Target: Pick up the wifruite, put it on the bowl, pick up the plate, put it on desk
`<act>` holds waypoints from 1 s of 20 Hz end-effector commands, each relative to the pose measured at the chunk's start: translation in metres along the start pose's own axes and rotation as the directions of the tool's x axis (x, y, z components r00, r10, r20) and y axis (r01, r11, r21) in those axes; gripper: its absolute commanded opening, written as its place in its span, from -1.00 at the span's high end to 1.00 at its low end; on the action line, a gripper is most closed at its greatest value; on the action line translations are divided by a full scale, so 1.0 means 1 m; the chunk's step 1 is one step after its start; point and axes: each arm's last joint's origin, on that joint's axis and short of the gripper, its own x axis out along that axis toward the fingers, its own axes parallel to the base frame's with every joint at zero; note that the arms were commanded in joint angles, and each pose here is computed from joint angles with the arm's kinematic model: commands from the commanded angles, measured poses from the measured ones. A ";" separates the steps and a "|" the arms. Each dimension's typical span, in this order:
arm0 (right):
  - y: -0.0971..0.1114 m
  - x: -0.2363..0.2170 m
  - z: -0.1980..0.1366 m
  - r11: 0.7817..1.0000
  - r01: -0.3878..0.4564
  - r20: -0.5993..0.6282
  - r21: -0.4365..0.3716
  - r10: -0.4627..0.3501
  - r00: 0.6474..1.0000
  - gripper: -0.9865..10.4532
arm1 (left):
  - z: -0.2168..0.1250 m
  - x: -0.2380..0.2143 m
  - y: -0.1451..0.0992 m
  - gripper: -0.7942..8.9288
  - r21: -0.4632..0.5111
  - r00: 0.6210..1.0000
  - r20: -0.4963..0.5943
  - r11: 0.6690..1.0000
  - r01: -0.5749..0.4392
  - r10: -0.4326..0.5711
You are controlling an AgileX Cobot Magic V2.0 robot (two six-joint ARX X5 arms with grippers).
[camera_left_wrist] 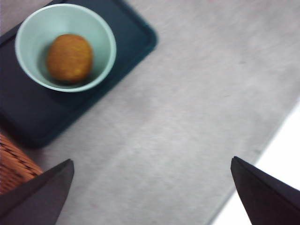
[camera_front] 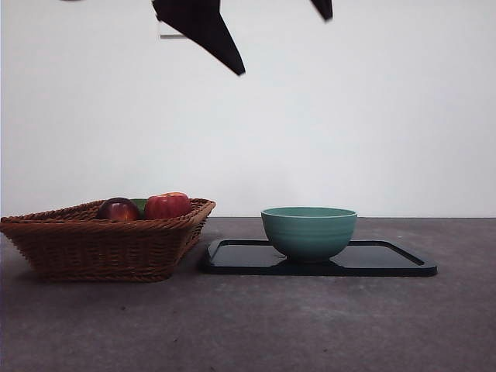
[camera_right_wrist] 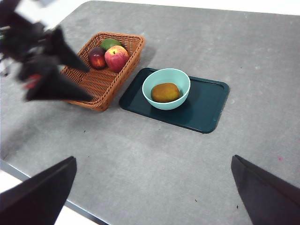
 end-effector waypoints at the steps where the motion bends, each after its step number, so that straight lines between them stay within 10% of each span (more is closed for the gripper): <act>1: 0.001 -0.002 0.002 1.000 -0.006 0.011 0.007 0.006 1.000 -0.18 | 0.021 0.016 0.007 -0.38 0.046 0.999 -0.037 0.999 -0.010 0.012; 20: 0.000 -0.003 -0.006 1.000 0.005 -0.075 0.031 -0.003 0.997 -0.18 | 0.075 0.164 0.084 -0.38 0.311 0.978 -0.149 0.946 -0.097 0.149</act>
